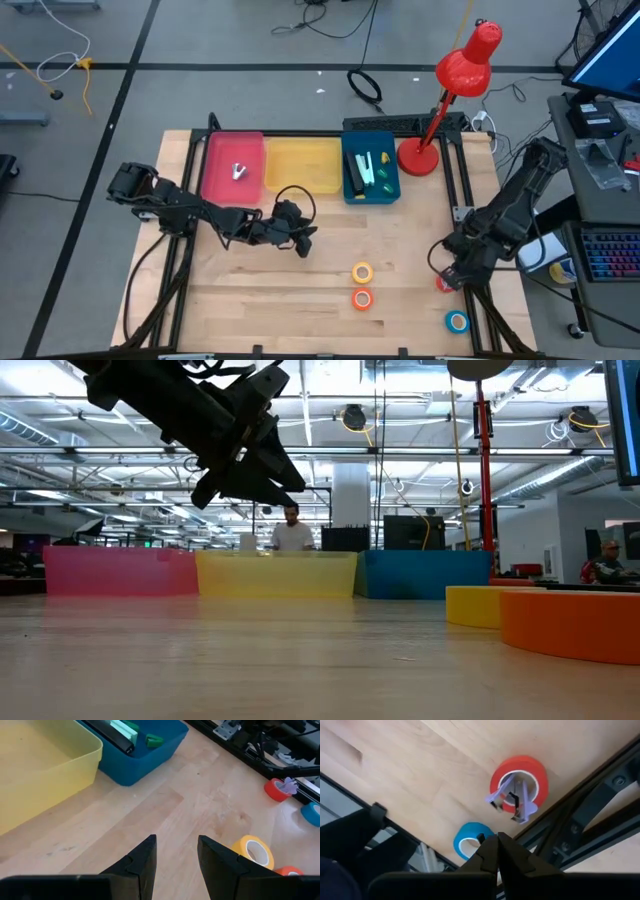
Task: Pick and place Stapler, Stapler remover, tape
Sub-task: Put the purple stapler remover into the red bin
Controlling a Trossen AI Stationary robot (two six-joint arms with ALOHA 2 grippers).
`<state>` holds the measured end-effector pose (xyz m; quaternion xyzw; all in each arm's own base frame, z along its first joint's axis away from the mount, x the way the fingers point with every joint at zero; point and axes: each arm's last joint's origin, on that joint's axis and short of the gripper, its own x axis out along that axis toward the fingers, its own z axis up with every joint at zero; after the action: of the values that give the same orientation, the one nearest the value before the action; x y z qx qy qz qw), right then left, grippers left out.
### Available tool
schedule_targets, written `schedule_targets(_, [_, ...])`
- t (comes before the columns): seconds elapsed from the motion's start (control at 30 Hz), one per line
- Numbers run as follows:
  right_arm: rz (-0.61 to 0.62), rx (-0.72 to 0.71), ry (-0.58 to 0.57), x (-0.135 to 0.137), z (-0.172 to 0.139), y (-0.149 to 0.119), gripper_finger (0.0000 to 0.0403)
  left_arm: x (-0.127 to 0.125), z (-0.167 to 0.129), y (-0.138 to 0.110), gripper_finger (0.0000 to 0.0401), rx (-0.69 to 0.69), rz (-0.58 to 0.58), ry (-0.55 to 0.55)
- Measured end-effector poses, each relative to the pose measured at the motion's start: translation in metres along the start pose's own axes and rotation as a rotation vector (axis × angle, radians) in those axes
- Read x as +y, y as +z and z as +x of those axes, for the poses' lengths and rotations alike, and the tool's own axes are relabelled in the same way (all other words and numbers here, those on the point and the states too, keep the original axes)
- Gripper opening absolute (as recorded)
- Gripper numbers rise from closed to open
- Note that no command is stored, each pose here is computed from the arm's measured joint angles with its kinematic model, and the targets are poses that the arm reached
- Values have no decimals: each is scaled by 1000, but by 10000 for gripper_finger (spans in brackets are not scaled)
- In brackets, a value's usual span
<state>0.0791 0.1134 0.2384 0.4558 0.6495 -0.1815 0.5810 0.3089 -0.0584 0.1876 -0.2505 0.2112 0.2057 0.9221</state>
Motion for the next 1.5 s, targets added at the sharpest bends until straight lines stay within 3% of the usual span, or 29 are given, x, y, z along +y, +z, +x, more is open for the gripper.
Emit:
schedule_targets(0.5, [-39,1,2,-4,14,4,7,0,0,0,143,-1,-4,-2])
schedule_targets(0.63, [-70,-2,2,-4,14,4,33,0,0,0,143,-2,-4,-3])
schedule_targets(1.07, [-90,-58,-8,-3,17,6,169,-1,0,0,143,-2,8,-4])
schedule_targets(1.5, [-110,-103,-122,8,35,16,177,-1,0,0,143,-2,10,-3])
